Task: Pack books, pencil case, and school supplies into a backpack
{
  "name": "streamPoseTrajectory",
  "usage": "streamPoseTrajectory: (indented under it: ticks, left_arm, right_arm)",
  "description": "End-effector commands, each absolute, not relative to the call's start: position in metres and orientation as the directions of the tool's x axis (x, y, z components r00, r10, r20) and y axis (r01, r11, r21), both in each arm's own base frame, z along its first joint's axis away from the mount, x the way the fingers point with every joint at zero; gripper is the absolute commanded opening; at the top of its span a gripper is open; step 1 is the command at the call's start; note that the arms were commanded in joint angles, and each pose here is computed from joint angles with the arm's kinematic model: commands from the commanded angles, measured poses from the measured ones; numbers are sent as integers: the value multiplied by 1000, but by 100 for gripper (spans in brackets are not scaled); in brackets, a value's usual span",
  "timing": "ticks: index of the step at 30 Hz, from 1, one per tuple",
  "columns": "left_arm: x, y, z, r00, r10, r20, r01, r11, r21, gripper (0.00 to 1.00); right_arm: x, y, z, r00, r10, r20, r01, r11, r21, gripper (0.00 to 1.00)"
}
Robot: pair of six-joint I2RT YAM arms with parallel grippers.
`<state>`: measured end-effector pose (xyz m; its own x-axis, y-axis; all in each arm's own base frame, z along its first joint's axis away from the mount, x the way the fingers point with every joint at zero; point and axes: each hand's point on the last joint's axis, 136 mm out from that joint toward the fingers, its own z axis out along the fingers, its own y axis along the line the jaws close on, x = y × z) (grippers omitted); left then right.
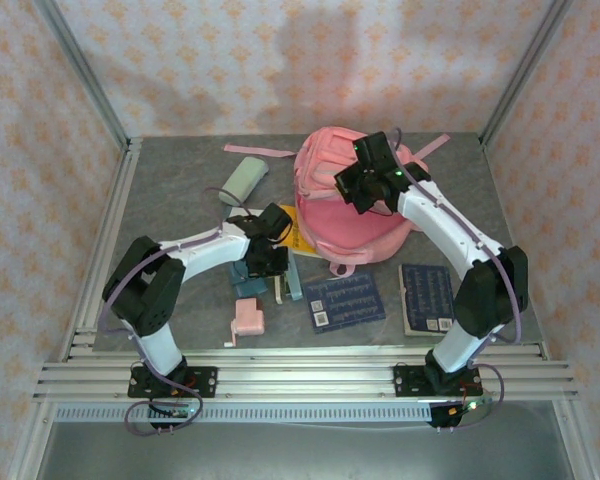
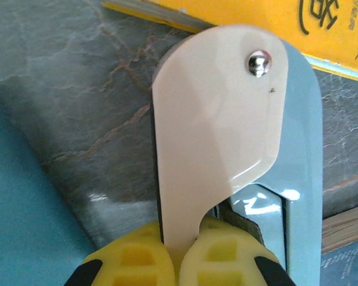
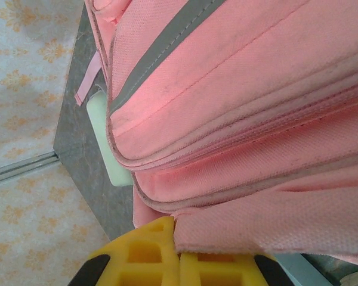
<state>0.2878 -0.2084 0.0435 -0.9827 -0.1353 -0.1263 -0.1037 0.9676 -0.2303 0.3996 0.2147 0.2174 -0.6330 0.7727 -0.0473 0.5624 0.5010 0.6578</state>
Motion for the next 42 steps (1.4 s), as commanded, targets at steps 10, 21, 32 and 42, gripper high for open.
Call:
streamPoseTrajectory:
  ticks: [10,21,32,42]
  left_arm:
    - [333,-262,188,-868,-389,-307,-126,772,-623,0]
    - [424,-313,213,-612,-763,-207,-275,451,-849,0]
    - [521,-375,186,-478,-870,-121,-235,260,-937,0]
    - [593,-442,169,-544,-808,-228,-155,364,-918,47]
  right_arm:
    - [420,202,294,-581,808,-99,463,429,776,0]
    - [443,206,341,-465,885,-9,418,229,879,0]
    - [452,232,391,-461,885,70,338,101,936,0]
    - [456,251,387,-439,881,178,345,-17,938,0]
